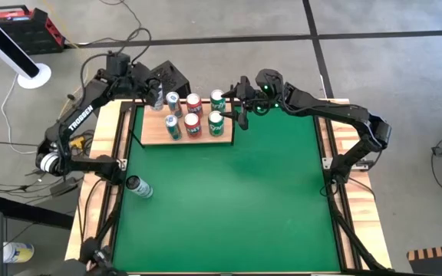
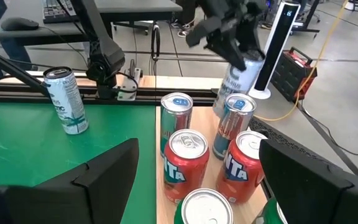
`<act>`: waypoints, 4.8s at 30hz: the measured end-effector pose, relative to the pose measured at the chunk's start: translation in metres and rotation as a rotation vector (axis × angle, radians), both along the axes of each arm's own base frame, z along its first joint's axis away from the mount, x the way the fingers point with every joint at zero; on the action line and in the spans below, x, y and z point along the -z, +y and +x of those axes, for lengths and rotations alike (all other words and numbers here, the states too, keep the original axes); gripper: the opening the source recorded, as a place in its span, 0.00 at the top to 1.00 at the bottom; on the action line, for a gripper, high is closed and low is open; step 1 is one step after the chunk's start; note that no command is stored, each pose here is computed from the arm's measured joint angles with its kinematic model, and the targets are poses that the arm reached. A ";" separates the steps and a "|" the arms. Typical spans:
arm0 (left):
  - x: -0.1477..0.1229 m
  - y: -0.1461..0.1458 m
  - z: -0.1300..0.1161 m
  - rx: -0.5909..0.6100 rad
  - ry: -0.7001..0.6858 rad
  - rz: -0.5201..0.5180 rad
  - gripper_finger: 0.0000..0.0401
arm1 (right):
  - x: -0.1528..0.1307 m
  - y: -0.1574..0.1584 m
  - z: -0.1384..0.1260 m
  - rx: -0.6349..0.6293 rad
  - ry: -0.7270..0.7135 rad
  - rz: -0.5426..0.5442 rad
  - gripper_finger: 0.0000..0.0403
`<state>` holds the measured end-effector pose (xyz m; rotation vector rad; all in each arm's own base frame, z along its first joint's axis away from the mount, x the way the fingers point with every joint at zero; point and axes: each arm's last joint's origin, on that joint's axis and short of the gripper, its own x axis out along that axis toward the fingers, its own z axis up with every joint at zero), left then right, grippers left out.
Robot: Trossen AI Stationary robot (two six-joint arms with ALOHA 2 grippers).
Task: Place canned beverage on shelf
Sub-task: Put the top white-blue soda can on the shelf
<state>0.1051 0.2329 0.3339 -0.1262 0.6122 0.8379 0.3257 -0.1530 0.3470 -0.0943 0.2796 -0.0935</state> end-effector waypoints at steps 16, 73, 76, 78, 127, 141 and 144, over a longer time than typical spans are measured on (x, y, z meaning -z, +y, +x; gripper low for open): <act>0.036 -0.001 -0.001 -0.030 0.045 -0.067 0.41 | 0.001 0.001 0.000 -0.002 0.006 0.002 0.11; 0.011 -0.028 -0.001 -0.257 0.100 -0.202 0.16 | 0.003 0.007 0.003 -0.018 0.022 0.012 0.12; 0.012 -0.028 -0.002 -0.265 0.104 -0.202 0.16 | 0.003 0.007 0.003 -0.018 0.024 0.013 0.12; 0.012 -0.028 -0.002 -0.263 0.107 -0.206 0.16 | 0.003 0.007 0.003 -0.017 0.025 0.014 0.12; 0.009 -0.023 0.004 0.254 0.309 0.054 0.41 | 0.007 0.008 0.001 -0.017 0.068 0.034 0.11; 0.013 -0.019 0.006 0.260 0.360 0.013 0.40 | 0.008 0.008 0.001 -0.017 0.080 0.038 0.12; 0.009 -0.021 0.005 0.265 0.365 -0.010 0.39 | 0.008 0.008 0.001 -0.018 0.082 0.039 0.12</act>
